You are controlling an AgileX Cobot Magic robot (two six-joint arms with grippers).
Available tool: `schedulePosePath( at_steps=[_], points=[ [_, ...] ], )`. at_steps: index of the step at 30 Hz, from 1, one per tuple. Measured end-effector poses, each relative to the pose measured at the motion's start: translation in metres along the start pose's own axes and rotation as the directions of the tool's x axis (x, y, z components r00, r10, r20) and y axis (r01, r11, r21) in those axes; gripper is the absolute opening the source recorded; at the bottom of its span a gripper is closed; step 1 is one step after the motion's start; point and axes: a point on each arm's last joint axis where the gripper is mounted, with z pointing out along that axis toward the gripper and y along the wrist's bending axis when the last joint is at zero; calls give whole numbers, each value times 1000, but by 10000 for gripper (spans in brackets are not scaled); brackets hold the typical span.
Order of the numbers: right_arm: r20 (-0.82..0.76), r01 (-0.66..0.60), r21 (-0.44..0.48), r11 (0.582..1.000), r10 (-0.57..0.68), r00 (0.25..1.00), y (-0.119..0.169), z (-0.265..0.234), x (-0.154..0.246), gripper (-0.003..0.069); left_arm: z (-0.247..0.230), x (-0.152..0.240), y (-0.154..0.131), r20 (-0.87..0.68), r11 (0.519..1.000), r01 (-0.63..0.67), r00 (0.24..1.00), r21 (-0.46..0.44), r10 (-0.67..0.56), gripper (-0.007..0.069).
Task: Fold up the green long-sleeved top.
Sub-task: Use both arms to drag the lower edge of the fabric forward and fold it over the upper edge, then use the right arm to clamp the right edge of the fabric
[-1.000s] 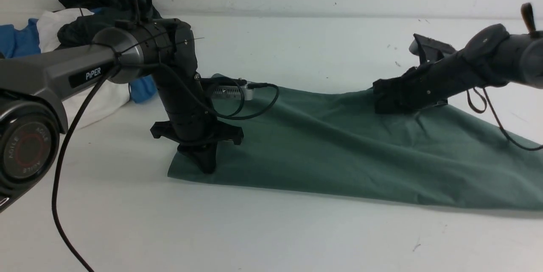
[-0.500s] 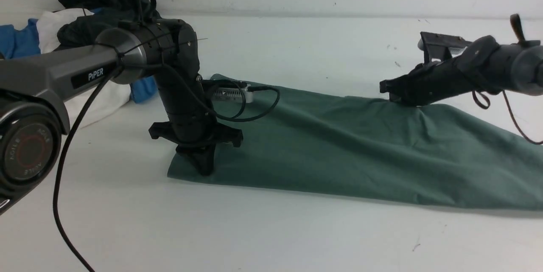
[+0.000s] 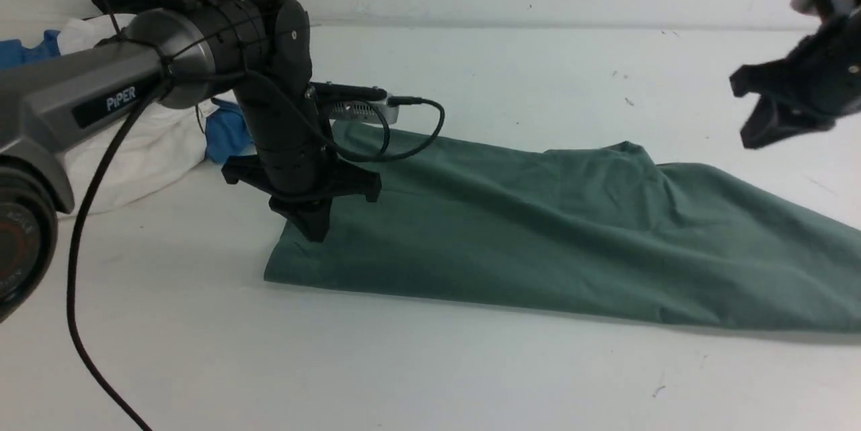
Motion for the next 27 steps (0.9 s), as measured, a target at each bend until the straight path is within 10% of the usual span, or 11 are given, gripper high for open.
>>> schedulePosePath(
  at_steps=[16, 27],
  points=[
    [-78, -360, 210, 909, 383, 920, -74, -37, 108, -14, 38, 26, 11, -53, 999, 2, 999, -41, -4, -4],
    [3, -361, 274, 892, 374, 927, -87, -38, 106, 85, 28, 87, 20, -100, 998, 29, 994, -49, -34, -4]
  ],
)
